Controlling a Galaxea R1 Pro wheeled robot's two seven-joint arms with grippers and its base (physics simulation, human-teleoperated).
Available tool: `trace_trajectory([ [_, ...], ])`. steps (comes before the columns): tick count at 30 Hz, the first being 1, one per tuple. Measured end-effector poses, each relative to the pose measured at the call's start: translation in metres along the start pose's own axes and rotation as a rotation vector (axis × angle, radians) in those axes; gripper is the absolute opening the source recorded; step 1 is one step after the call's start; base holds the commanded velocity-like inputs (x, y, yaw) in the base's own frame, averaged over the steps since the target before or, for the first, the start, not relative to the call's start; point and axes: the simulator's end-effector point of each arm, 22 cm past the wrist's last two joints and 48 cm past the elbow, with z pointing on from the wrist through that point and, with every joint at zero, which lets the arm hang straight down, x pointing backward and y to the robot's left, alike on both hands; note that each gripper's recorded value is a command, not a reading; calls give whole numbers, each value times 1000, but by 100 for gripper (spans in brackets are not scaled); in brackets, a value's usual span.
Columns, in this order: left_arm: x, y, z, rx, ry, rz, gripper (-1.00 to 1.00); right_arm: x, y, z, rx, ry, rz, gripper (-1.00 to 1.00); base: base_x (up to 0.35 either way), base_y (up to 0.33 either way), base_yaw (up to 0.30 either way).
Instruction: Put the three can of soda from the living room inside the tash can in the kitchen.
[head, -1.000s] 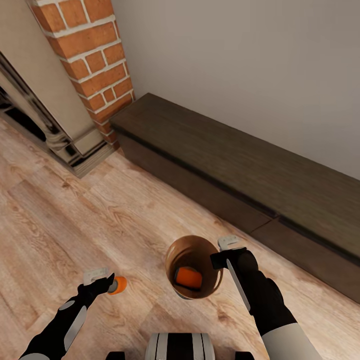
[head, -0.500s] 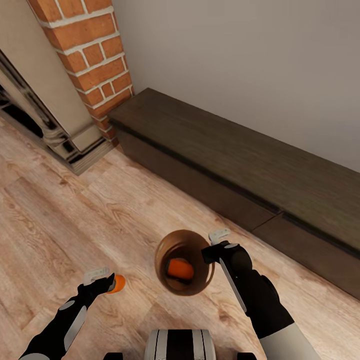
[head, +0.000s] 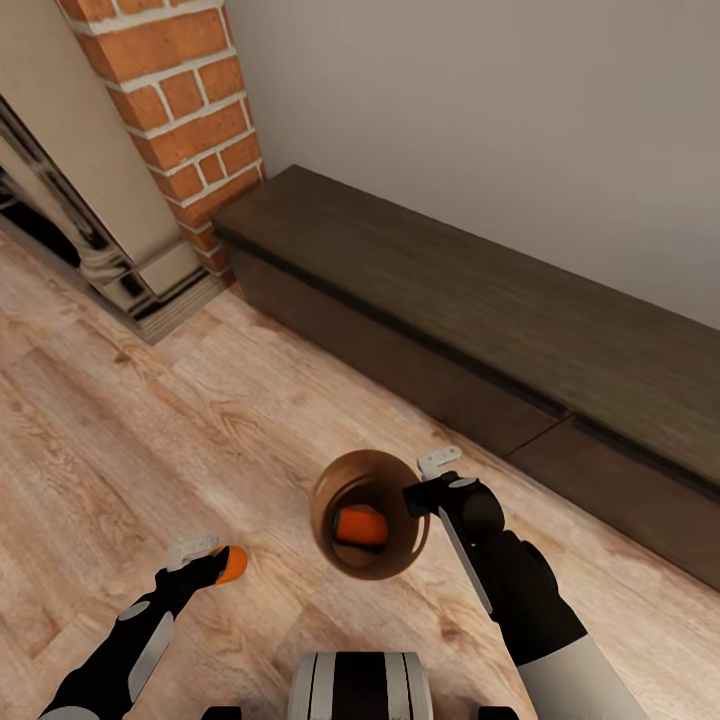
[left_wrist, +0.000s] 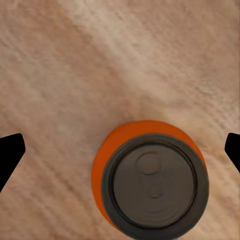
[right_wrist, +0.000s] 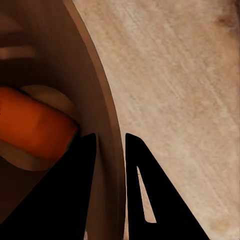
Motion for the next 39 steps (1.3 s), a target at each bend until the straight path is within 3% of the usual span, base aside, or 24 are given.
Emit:
trace_trajectory([
  [39, 2, -2, 2, 3, 0, 4, 100, 1, 0, 2, 0, -1, 2, -100, -7, -12, 0],
])
